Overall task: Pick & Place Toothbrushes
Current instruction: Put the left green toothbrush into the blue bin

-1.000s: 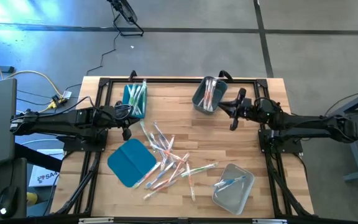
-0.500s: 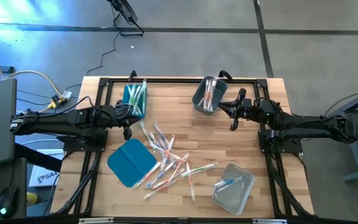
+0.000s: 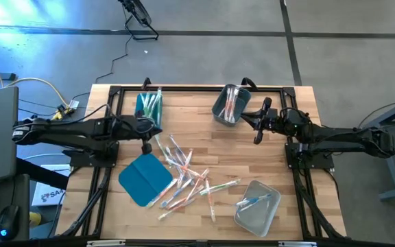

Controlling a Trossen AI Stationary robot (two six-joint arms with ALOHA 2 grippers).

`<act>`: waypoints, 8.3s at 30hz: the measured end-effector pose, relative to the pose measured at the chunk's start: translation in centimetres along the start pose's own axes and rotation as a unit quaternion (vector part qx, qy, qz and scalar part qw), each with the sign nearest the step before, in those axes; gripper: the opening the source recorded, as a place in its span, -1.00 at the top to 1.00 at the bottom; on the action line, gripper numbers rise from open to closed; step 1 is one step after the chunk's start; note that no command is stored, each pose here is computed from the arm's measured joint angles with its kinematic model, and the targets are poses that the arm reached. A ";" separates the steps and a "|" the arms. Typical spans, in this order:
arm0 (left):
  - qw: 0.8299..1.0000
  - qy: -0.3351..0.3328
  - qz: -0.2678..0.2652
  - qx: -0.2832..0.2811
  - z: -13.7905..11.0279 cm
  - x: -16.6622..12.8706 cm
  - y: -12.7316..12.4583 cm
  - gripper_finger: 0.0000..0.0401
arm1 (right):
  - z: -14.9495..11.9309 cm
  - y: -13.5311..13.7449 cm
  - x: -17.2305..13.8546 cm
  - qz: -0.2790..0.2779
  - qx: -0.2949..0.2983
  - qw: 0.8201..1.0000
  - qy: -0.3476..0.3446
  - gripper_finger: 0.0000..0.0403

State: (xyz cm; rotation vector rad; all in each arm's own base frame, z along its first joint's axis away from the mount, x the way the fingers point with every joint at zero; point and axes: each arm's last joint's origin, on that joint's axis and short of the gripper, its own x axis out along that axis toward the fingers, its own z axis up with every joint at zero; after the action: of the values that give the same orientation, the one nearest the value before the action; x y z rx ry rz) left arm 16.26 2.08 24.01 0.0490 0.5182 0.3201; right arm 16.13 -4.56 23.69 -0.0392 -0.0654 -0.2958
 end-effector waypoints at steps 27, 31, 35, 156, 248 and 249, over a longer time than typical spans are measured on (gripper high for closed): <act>0.984 0.071 -0.011 0.164 2.2 2.6 -0.6 0.98 | -0.1 0.0 0.0 -0.002 0.000 1.000 0.007 0.88; 0.978 0.091 -0.015 0.187 1.9 3.4 -0.8 0.94 | -0.1 0.0 0.0 -0.001 0.000 1.000 0.007 0.88; 0.973 0.117 -0.020 0.195 1.3 4.5 -1.1 0.73 | -0.1 0.0 0.0 -0.001 0.000 1.000 0.007 0.88; 0.849 0.365 -0.198 0.326 -1.4 10.5 -3.1 0.26 | -0.4 -0.1 0.0 -0.027 -0.015 0.999 0.023 0.88; 0.871 0.398 -0.167 0.235 -0.6 7.6 -2.5 0.99 | -0.5 -0.1 0.0 -0.026 -0.026 0.999 0.028 0.88; 0.872 0.401 -0.161 0.230 -0.6 7.4 -2.4 0.99 | -0.5 -0.1 0.0 -0.027 -0.026 0.999 0.028 0.88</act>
State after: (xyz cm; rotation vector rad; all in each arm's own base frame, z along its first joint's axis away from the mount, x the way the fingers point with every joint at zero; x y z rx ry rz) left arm 22.71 2.12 19.69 0.2972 1.4096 -0.1425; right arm 16.11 -4.72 23.18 -0.0812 -0.0036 -0.3515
